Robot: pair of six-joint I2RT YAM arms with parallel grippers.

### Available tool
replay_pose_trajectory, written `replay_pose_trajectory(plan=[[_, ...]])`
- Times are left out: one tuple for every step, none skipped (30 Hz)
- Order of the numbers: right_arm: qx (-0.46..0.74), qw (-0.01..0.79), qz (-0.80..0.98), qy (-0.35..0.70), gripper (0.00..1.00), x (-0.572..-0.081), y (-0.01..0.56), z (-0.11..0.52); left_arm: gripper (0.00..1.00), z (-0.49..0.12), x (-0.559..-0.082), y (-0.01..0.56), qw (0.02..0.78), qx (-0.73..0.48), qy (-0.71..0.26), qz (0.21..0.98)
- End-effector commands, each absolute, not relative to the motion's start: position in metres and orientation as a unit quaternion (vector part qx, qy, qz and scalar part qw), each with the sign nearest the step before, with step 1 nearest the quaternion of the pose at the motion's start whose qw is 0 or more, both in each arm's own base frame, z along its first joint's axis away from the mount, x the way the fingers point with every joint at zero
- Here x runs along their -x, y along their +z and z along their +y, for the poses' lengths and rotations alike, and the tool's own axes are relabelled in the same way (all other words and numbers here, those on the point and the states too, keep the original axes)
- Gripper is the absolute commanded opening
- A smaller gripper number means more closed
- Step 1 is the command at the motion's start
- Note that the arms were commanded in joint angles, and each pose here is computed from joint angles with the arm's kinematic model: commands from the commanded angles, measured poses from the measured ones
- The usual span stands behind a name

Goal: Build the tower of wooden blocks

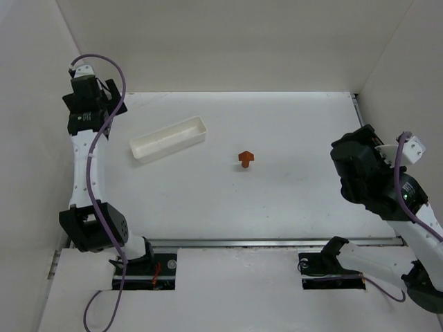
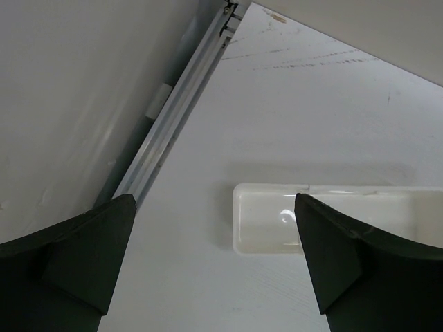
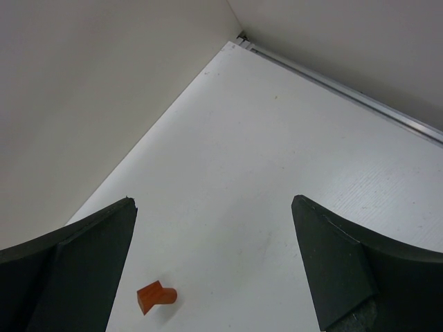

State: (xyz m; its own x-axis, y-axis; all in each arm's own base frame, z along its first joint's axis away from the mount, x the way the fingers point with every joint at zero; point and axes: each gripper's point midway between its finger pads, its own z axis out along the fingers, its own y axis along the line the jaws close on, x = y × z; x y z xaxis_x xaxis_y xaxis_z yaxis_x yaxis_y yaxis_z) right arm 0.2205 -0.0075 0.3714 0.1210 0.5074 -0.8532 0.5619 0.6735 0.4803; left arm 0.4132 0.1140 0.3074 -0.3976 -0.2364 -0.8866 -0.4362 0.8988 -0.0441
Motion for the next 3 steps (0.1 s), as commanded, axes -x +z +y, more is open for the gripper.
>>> replay_pose_trajectory(plan=[[-0.403,0.636,0.658,-0.023,1.0,-0.2173,0.3771,-0.0112,0.99,0.1102,-0.406,0.3227,0.533,0.203,0.094,0.816],[-0.401,0.635,0.66,-0.026,1.0,-0.2191,0.3759,-0.0095,0.99,0.1102,-0.406,0.3227,0.533,0.203,0.094,0.816],[-0.401,0.635,0.66,-0.026,1.0,-0.2191,0.3758,-0.0095,0.99,0.1102,-0.406,0.3227,0.533,0.203,0.094,0.816]])
